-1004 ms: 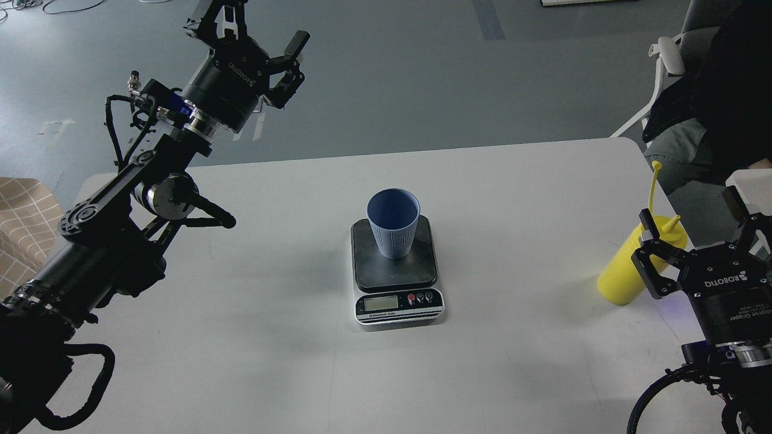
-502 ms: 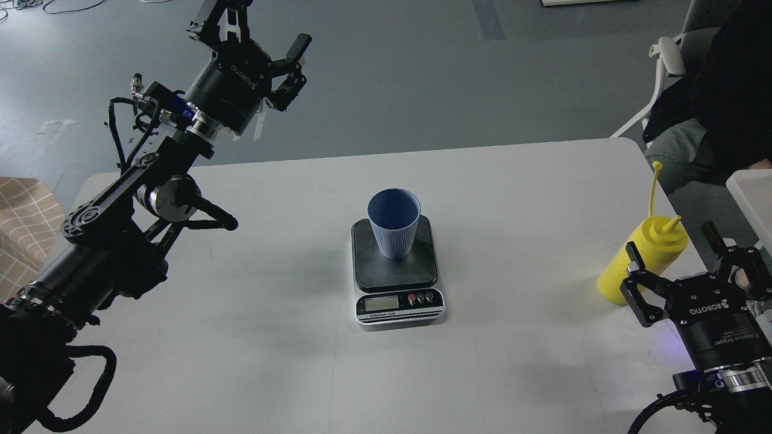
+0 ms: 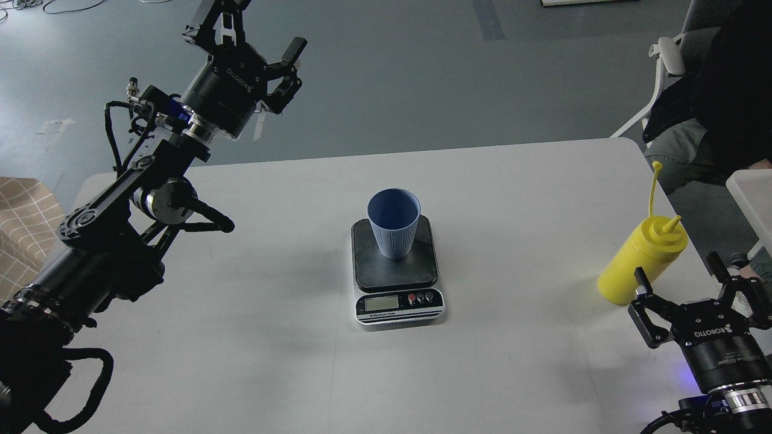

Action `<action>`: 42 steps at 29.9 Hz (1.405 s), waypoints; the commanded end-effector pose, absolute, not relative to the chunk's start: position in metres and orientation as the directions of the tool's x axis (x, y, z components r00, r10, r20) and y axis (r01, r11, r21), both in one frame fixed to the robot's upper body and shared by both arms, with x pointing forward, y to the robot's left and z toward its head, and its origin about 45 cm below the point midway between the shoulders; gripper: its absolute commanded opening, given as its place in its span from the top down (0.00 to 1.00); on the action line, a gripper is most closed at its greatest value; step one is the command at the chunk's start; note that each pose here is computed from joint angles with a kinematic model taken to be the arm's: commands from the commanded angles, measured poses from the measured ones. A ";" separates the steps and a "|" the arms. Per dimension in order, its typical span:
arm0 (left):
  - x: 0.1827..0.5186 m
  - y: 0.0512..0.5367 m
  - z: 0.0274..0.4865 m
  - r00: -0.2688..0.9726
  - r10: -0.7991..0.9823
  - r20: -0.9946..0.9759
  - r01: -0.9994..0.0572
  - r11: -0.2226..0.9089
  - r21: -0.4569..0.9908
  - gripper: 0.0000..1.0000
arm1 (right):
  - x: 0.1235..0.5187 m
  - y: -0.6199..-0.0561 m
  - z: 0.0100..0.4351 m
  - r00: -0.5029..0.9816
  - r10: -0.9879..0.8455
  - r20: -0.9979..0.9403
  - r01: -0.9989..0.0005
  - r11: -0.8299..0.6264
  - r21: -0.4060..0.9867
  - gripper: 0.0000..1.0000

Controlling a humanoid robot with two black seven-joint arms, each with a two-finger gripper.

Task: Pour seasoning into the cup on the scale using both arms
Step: 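Reach the right gripper to the yellow bottle and grasp it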

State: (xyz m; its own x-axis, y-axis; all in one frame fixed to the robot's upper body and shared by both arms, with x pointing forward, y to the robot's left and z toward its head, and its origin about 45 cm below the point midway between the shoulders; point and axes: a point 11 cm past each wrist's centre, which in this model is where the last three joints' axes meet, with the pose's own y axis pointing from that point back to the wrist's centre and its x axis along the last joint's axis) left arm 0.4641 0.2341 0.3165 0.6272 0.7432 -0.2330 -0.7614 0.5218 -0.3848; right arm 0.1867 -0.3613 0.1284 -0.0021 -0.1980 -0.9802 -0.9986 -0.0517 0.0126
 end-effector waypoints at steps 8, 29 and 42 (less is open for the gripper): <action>0.460 0.238 0.316 0.629 0.744 -0.227 -0.760 0.526 -0.382 0.02 | 0.186 -0.362 0.115 -0.042 -0.197 -0.979 -0.997 -0.048 0.052 0.00; 0.454 0.244 0.309 0.627 0.744 -0.231 -0.763 0.528 -0.372 0.02 | 0.249 -0.364 0.095 -0.049 -0.195 -0.980 -0.997 -0.056 0.061 0.00; 0.452 0.244 0.304 0.629 0.749 -0.209 -0.763 0.543 -0.352 0.02 | 0.273 -0.369 0.099 -0.057 -0.421 -0.905 -0.998 -0.001 0.063 0.63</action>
State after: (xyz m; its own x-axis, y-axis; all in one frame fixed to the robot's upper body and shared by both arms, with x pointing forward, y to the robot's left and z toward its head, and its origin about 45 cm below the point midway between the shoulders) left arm 0.4524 0.2454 0.3051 0.6248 0.7471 -0.2268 -0.7665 0.5317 -0.3602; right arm 0.2733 -0.3644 0.0982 -0.0461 -0.3208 -0.9460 -0.9973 -0.0388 0.0617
